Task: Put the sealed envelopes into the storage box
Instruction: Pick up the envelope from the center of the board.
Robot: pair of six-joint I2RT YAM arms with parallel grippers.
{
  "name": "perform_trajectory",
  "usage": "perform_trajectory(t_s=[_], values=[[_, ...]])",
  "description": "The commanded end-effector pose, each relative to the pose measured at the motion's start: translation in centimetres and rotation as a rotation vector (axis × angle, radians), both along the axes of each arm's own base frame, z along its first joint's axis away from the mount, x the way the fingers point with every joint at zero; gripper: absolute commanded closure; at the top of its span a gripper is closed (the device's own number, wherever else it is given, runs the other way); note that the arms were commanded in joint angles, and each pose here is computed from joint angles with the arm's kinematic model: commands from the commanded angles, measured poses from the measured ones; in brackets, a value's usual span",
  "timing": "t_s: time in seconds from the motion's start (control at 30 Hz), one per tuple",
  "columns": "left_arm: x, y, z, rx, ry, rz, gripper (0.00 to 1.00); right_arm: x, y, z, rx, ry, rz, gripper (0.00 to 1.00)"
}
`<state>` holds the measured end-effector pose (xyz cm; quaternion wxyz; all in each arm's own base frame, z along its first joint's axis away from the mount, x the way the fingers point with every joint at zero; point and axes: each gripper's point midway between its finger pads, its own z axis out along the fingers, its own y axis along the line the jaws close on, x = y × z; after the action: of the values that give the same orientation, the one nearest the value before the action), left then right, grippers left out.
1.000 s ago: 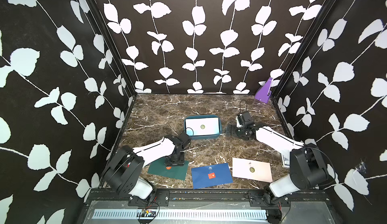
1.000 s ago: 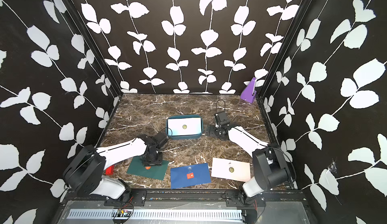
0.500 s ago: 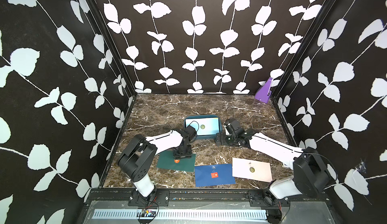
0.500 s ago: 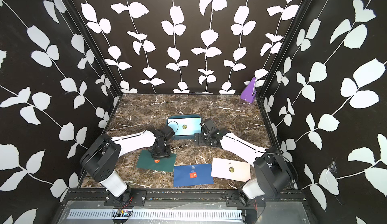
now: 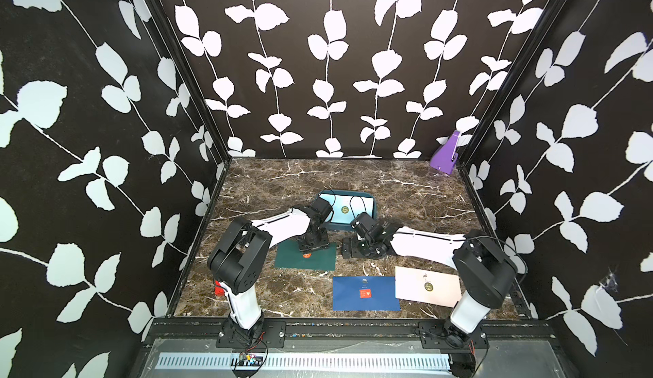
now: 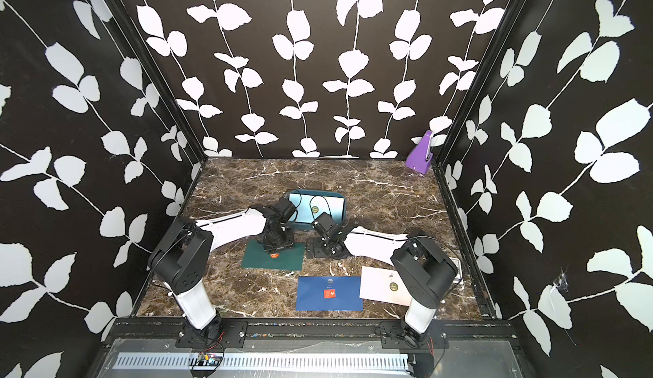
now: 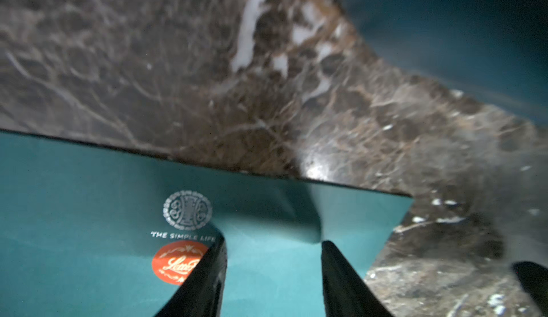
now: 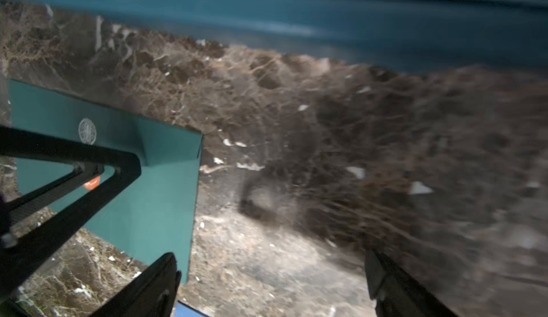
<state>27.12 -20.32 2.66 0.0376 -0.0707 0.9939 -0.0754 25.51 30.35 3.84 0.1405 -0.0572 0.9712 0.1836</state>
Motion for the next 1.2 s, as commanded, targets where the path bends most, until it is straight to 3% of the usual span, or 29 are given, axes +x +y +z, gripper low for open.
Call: perform_trajectory(t_s=[0.0, 0.23, 0.4, 0.9, 1.17], values=[[1.0, 0.6, 2.9, -0.023, -0.064, -0.016, 0.44, 1.2, 2.9, 1.7, 0.079, -0.029, -0.019, 0.01], [-0.1, 5.2, 4.7, 0.060, -0.103, -0.082, 0.41, 0.9, 4.3, 1.1, 0.085, -0.020, -0.070, 0.01], [-0.7, 8.3, 3.9, 0.156, -0.101, -0.168, 0.39, 0.9, 4.8, 1.5, 0.078, -0.028, -0.091, 0.01], [-2.4, 7.9, -1.4, 0.050, -0.021, -0.146, 0.38, -0.2, 7.1, -0.1, 0.058, 0.019, -0.088, 0.01], [-4.3, 6.2, -3.5, -0.080, 0.039, -0.110, 0.38, -1.0, 8.5, -1.1, 0.078, 0.039, -0.113, 0.01]])
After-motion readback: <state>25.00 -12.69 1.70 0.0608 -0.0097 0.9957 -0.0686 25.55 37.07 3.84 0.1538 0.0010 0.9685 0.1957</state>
